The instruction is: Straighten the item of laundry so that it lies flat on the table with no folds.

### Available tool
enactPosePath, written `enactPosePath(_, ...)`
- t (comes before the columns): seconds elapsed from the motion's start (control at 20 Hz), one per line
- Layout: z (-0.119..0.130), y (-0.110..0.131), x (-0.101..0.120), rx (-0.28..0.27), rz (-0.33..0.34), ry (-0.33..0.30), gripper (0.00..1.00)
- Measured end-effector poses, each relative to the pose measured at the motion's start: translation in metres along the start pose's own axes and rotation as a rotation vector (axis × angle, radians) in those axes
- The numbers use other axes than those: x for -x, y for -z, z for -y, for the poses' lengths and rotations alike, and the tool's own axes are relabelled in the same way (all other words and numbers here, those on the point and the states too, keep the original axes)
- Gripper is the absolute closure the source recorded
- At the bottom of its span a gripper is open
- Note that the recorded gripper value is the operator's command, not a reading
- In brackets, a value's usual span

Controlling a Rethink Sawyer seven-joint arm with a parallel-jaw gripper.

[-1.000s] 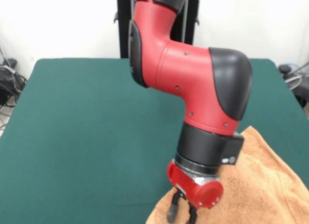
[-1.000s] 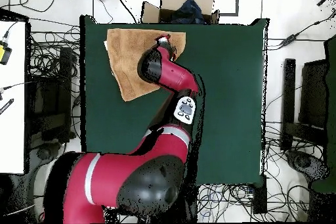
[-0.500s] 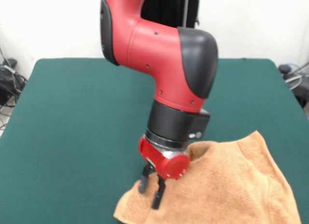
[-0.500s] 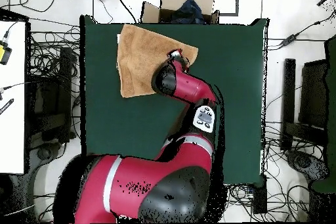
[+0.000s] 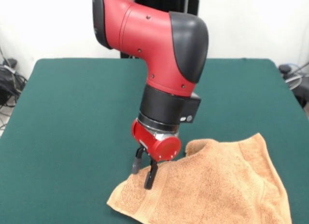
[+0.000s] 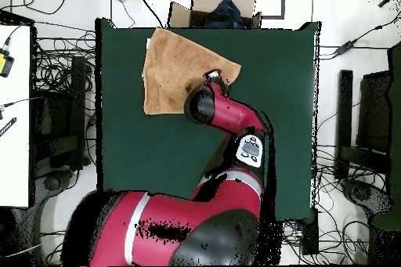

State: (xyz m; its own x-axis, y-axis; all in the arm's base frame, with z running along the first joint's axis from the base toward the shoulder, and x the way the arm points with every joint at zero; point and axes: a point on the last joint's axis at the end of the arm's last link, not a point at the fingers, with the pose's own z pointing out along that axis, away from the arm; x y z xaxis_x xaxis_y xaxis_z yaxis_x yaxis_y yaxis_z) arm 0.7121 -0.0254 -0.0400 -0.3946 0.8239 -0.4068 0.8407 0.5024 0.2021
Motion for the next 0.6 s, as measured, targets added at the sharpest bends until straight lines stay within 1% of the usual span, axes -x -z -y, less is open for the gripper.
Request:
enactPosePath(0.4, 0.018, 0.012, -0.013, -0.032, -0.030, -0.004, 0.00)
enactPosePath(0.6, 0.025, 0.011, -0.018, -0.045, -0.039, -0.003, 0.00)
